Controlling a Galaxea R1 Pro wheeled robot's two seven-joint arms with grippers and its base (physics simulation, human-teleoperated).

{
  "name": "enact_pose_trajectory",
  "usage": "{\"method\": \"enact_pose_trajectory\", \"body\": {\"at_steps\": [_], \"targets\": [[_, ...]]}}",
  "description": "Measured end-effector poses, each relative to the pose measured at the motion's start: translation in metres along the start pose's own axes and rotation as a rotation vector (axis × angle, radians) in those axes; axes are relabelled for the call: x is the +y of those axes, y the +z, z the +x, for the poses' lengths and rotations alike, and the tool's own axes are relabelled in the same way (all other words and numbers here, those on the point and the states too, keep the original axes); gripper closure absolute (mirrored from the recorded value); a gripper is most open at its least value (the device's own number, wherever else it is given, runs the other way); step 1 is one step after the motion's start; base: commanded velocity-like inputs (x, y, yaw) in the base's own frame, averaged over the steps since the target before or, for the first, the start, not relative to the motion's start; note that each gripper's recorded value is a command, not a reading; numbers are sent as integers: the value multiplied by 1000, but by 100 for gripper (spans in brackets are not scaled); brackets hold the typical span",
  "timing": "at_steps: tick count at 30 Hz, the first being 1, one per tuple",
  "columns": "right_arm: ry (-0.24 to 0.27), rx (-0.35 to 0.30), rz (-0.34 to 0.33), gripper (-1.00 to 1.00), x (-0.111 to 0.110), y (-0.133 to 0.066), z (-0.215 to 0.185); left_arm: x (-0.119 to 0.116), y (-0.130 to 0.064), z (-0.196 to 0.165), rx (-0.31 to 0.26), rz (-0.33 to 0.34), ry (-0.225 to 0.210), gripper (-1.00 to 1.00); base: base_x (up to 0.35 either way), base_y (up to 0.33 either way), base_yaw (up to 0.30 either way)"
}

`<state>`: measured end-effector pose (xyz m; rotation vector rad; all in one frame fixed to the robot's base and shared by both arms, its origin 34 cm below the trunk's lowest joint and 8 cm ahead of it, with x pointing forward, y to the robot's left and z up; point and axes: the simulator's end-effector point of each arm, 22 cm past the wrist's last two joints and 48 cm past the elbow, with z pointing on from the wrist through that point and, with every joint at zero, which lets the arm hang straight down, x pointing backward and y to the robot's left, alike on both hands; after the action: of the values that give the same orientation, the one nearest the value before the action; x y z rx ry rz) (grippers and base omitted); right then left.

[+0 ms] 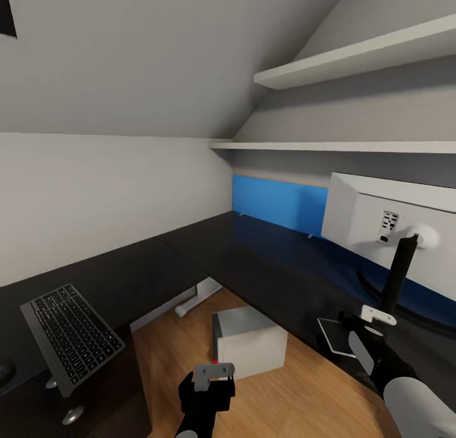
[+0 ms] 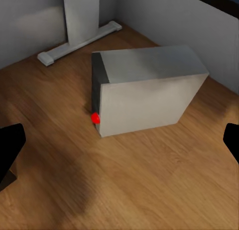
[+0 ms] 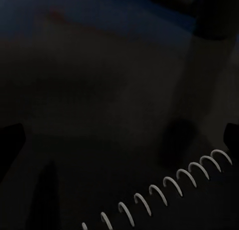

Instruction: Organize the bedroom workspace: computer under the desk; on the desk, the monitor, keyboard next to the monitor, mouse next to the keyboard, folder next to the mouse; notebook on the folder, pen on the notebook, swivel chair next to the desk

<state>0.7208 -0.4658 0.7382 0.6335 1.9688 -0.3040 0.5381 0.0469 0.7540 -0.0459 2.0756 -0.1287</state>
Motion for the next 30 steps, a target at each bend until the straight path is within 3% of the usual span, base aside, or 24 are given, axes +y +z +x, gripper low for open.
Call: {"method": "enact_pose_trajectory", "body": {"at_steps": [30], "targets": [[-27,-3,6,-100,-1,0,1,6,2,2,3,-7,8,-100,-42,30,0]]}}
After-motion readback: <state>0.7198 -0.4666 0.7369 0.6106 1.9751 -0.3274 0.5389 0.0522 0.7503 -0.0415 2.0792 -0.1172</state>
